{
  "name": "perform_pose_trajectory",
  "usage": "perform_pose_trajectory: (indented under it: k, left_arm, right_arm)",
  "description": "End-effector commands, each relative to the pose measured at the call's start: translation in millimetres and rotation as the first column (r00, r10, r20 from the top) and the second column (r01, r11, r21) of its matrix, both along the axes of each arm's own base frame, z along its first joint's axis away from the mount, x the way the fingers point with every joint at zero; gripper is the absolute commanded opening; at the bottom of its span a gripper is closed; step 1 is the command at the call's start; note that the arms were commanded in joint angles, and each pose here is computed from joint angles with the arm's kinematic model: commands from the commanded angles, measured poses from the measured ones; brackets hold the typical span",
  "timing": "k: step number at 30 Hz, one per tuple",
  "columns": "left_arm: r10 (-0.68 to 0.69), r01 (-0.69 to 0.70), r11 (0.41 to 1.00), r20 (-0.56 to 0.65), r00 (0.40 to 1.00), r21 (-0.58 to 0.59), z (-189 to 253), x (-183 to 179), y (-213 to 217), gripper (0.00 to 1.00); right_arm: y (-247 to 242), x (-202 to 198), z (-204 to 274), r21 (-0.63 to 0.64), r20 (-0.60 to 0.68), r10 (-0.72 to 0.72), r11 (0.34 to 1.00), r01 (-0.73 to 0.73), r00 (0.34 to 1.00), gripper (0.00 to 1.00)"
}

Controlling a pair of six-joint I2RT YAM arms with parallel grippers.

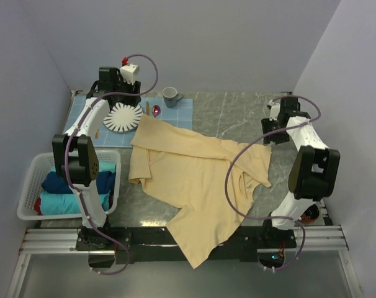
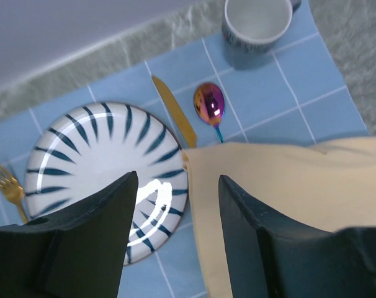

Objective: Roll the t-shirts
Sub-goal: Fold the T-shirt at the center of the board.

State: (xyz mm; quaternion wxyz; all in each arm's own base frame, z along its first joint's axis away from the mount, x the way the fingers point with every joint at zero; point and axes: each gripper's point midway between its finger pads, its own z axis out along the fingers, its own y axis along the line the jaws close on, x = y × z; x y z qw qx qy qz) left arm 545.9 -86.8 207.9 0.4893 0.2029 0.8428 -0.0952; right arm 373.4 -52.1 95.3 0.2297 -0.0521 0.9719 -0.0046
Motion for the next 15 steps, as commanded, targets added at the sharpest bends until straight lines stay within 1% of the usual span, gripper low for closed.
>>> perform_pose_trajectory:
  k: [1, 2, 4, 6, 11, 15]
  left_arm:
    - [0.018, -0.022, 0.998, -0.063, 0.998, -0.063, -3.9, -5.6, -7.1, 0.60]
    - [0.011, -0.015, 0.999, -0.062, 0.998, -0.052, -5.1, -6.1, -6.5, 0.60]
    - [0.018, -0.020, 0.999, -0.074, 0.997, -0.031, -11.6, -7.7, -3.2, 0.60]
    - [0.023, -0.025, 1.000, -0.083, 0.996, -0.018, -16.4, -9.1, -1.0, 0.60]
    - [0.044, -0.044, 0.999, -0.106, 0.993, 0.000, -25.2, -8.0, 3.2, 0.59]
    - [0.050, -0.049, 0.999, -0.118, 0.992, 0.011, -27.9, -4.6, 4.7, 0.59]
  right_arm:
    - [-23.3, 31.4, 11.4, 0.055, 0.053, -0.080, 0.995, 0.077, 0.995, 0.59]
    - [-26.4, 32.4, 1.3, 0.060, 0.026, -0.083, 0.995, 0.081, 0.996, 0.59]
    - [-29.1, 37.2, -2.5, 0.073, 0.017, -0.073, 0.995, 0.071, 0.997, 0.57]
    - [-26.4, 34.7, -15.5, 0.093, -0.033, -0.054, 0.994, 0.057, 0.998, 0.53]
    - [-19.7, 32.1, -40.7, 0.131, -0.111, -0.021, 0.991, 0.036, 0.994, 0.52]
    - [-21.7, 29.7, -56.4, 0.131, -0.162, -0.026, 0.990, 0.047, 0.986, 0.50]
